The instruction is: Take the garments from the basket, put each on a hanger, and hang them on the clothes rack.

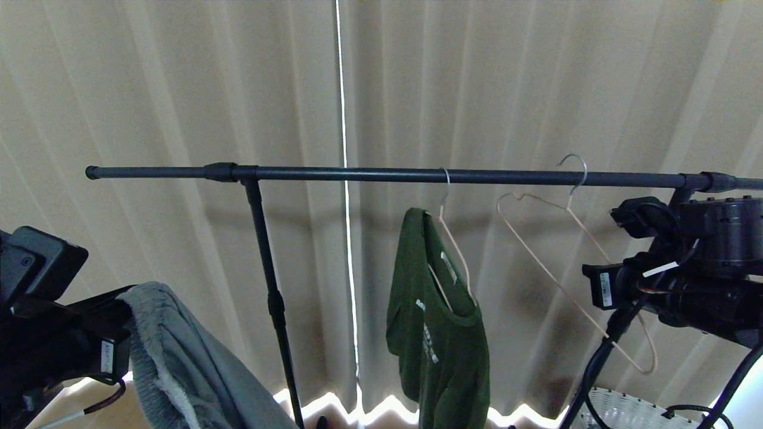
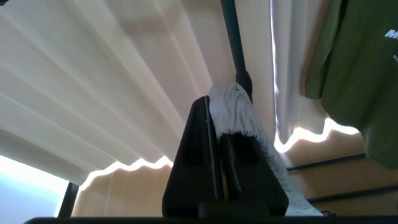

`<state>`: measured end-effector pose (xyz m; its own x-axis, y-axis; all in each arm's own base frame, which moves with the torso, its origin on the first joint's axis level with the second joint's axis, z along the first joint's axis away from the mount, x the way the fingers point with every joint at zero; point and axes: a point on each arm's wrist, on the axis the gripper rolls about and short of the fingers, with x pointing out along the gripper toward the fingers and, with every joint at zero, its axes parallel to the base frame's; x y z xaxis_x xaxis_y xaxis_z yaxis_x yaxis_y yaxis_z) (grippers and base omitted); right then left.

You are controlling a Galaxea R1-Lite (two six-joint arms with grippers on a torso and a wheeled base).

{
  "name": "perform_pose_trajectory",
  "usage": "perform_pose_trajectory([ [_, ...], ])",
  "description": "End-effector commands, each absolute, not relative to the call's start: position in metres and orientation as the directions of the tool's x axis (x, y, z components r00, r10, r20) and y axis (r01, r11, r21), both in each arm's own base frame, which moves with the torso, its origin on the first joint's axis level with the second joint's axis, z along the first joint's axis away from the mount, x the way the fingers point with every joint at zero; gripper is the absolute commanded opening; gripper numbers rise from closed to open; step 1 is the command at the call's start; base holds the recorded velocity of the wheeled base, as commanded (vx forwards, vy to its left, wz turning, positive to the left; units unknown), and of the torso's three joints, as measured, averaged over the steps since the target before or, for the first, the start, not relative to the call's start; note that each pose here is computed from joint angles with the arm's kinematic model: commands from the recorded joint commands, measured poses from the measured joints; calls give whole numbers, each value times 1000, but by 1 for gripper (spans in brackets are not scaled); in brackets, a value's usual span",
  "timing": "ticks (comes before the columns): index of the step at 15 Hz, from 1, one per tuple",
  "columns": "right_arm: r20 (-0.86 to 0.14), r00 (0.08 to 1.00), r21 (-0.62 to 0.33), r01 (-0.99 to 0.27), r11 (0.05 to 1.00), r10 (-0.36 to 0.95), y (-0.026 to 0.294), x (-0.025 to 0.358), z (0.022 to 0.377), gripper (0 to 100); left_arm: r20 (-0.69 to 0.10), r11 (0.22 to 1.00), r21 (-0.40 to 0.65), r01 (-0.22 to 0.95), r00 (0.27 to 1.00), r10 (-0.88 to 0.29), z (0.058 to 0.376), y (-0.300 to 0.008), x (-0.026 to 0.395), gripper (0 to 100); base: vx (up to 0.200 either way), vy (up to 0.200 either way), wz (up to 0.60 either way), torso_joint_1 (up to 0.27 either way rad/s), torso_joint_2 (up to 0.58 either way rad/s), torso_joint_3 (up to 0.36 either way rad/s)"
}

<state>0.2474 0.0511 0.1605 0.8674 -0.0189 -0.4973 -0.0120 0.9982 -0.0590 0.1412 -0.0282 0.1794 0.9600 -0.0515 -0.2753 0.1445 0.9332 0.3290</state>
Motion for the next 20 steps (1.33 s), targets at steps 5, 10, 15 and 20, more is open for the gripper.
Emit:
perform_pose_trajectory([
  [5,-432,902,-42,-12,999,-7,44,212,177,0,-231,936,327,130,971,-54,180,-28,142,0,0,0,0,0,0,0],
  [10,-407,913,-37,-11,999,-5,41,198,181,0,-228,937,327,124,972,-49,180,-28,141,0,-120,0,0,5,6,1],
  [15,-405,915,-37,-10,999,-6,37,184,178,0,-229,937,327,125,972,-49,179,-28,141,0,-200,0,0,-7,6,4],
  [20,-406,914,-38,-11,999,-6,37,181,177,0,-231,937,327,125,972,-49,179,-28,141,0,-200,0,0,0,0,5],
])
